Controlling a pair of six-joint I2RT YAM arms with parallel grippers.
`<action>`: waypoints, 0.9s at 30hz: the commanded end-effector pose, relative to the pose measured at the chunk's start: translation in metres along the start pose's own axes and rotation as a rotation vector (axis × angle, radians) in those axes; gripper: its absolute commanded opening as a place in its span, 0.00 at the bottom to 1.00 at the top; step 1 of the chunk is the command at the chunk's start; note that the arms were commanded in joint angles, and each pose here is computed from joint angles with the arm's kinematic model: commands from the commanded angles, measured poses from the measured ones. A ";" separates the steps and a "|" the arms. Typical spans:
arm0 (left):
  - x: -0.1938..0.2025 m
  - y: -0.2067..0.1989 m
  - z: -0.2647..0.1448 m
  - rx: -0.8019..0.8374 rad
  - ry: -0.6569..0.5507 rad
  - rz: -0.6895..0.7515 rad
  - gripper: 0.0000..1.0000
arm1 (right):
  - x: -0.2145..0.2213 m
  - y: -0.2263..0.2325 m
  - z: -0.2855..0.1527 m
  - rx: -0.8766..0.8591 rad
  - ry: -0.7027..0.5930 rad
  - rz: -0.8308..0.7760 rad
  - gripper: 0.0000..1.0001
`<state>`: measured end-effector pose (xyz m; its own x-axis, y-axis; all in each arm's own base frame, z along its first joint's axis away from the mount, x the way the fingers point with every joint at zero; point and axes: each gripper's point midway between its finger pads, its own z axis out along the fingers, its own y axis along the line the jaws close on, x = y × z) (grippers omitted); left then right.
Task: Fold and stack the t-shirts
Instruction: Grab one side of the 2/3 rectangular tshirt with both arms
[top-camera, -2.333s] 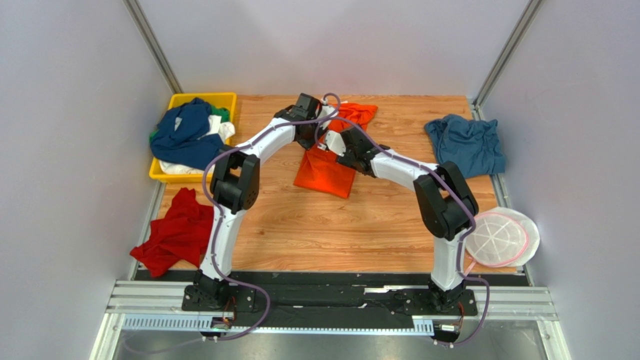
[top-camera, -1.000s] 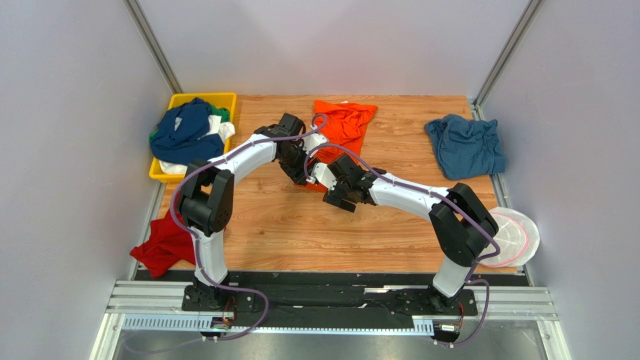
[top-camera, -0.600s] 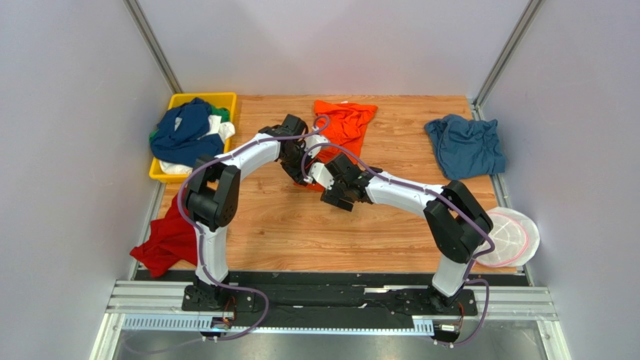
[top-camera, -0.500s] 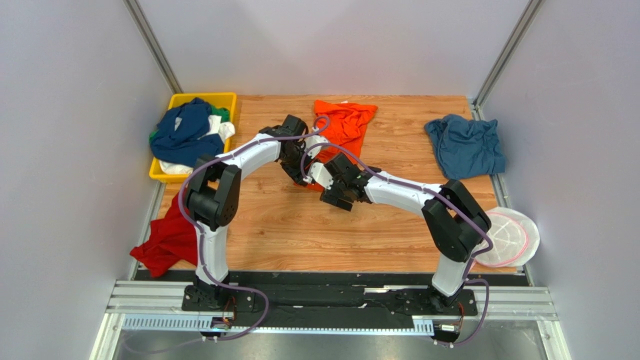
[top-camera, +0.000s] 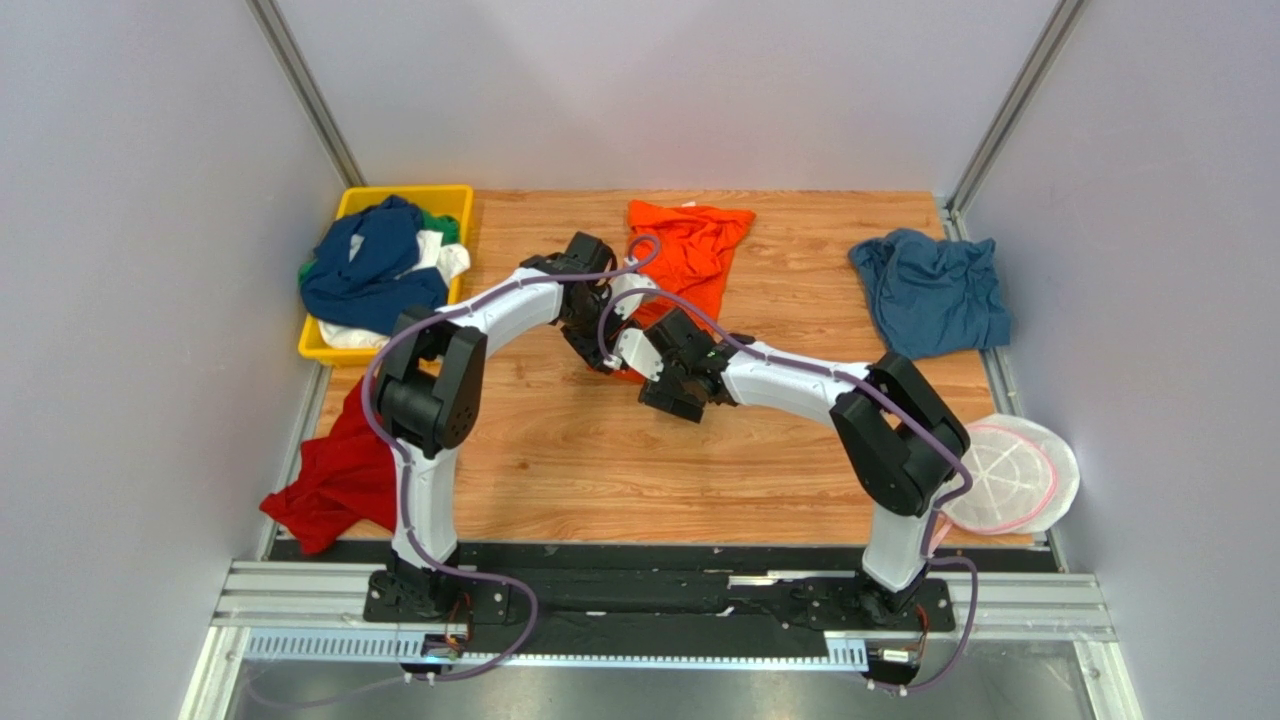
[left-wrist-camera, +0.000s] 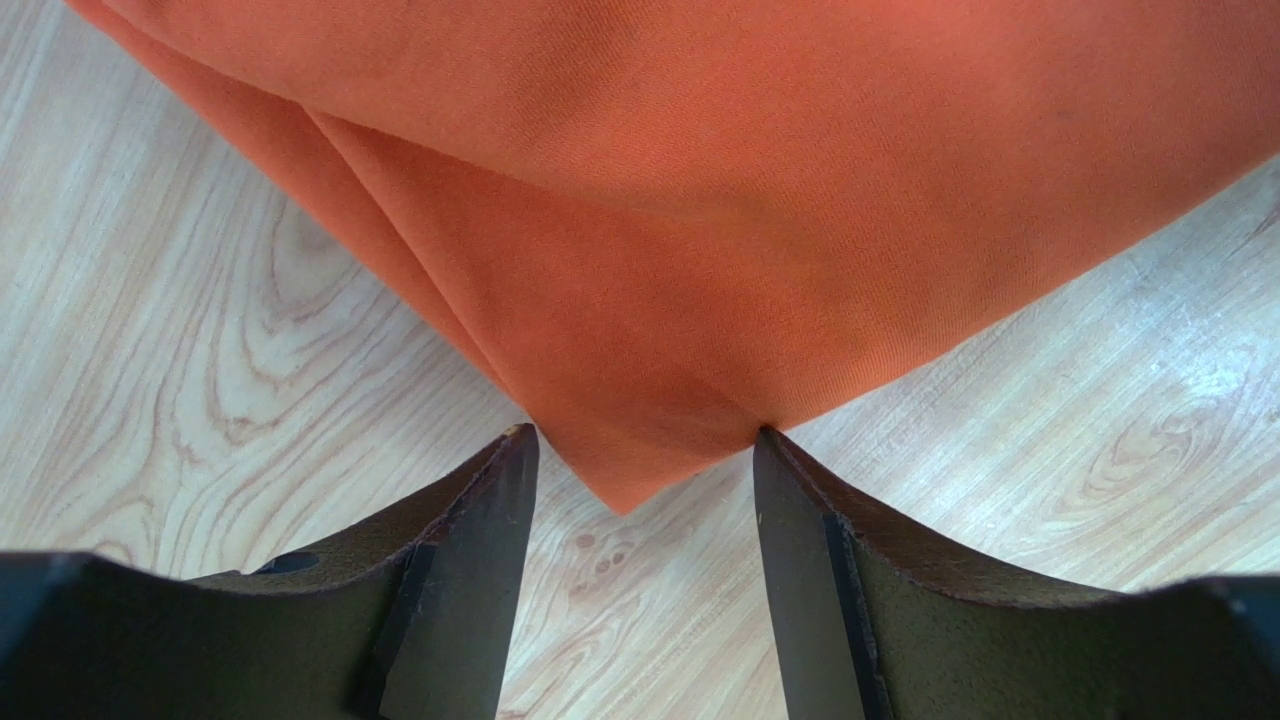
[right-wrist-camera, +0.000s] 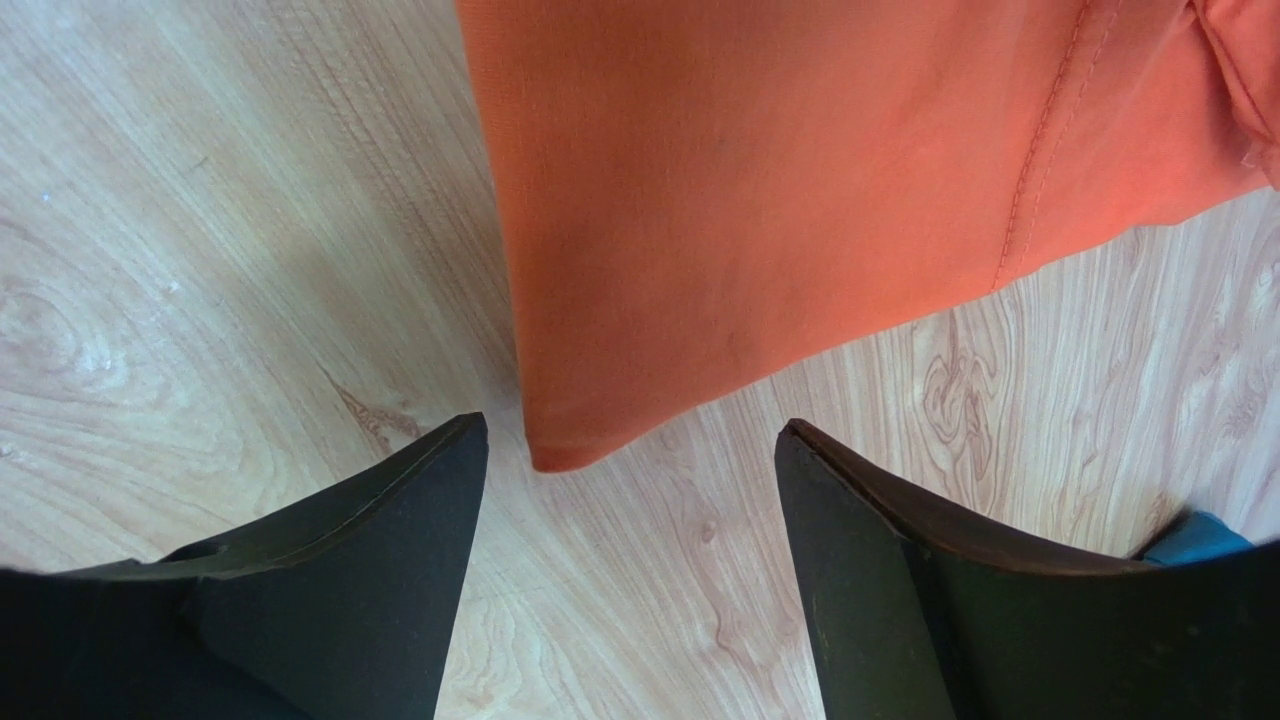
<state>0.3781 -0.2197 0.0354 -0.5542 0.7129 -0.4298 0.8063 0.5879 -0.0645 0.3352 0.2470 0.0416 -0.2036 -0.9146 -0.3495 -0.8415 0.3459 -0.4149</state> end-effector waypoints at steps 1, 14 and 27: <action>-0.006 0.005 0.000 0.003 -0.021 0.018 0.63 | -0.023 -0.012 0.003 0.033 -0.057 -0.010 0.74; -0.002 0.003 0.004 0.030 0.009 0.020 0.54 | -0.019 -0.021 0.021 0.045 -0.034 -0.031 0.52; 0.009 -0.007 0.003 0.067 0.030 0.014 0.02 | -0.003 -0.012 0.016 0.001 0.002 -0.017 0.11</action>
<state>0.3750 -0.2182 0.0244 -0.5521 0.7304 -0.4021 0.8180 0.5679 -0.0917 0.3565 0.2500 0.0272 -0.1782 -0.9292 -0.3238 -0.8437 0.3137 -0.4357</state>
